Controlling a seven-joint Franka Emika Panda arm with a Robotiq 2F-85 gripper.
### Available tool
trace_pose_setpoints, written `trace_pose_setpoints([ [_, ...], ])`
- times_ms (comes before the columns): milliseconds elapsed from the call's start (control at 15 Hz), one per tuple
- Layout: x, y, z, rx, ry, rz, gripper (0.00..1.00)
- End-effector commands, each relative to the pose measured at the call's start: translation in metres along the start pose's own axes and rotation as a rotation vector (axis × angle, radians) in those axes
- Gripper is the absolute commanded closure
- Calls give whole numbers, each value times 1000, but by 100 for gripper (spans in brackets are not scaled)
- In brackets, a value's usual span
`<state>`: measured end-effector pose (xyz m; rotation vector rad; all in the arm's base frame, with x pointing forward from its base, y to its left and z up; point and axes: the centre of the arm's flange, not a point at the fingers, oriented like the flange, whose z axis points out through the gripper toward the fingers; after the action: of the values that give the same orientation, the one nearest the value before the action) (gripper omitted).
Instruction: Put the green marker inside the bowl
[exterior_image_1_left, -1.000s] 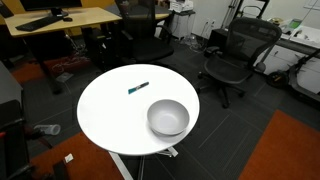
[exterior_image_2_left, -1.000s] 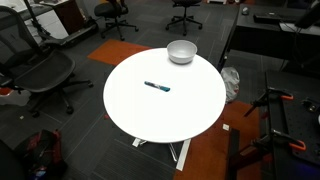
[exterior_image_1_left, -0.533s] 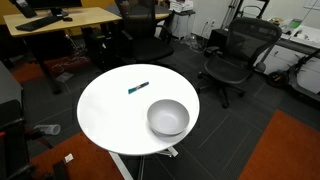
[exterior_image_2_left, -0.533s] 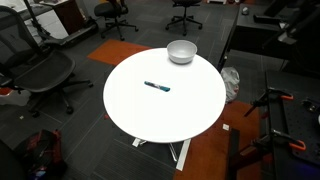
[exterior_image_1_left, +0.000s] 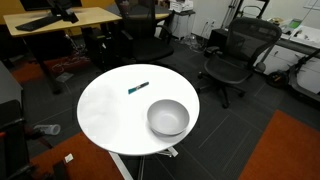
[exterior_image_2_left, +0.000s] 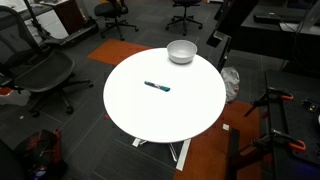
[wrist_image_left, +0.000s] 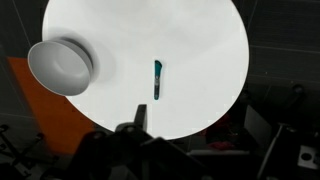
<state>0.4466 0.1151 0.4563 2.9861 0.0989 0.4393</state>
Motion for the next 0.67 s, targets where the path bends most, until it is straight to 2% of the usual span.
trace_pose_setpoints([
  [0,48,10,35,30,-17,1,0],
  [600,87,36,134,58,-95,35,0],
])
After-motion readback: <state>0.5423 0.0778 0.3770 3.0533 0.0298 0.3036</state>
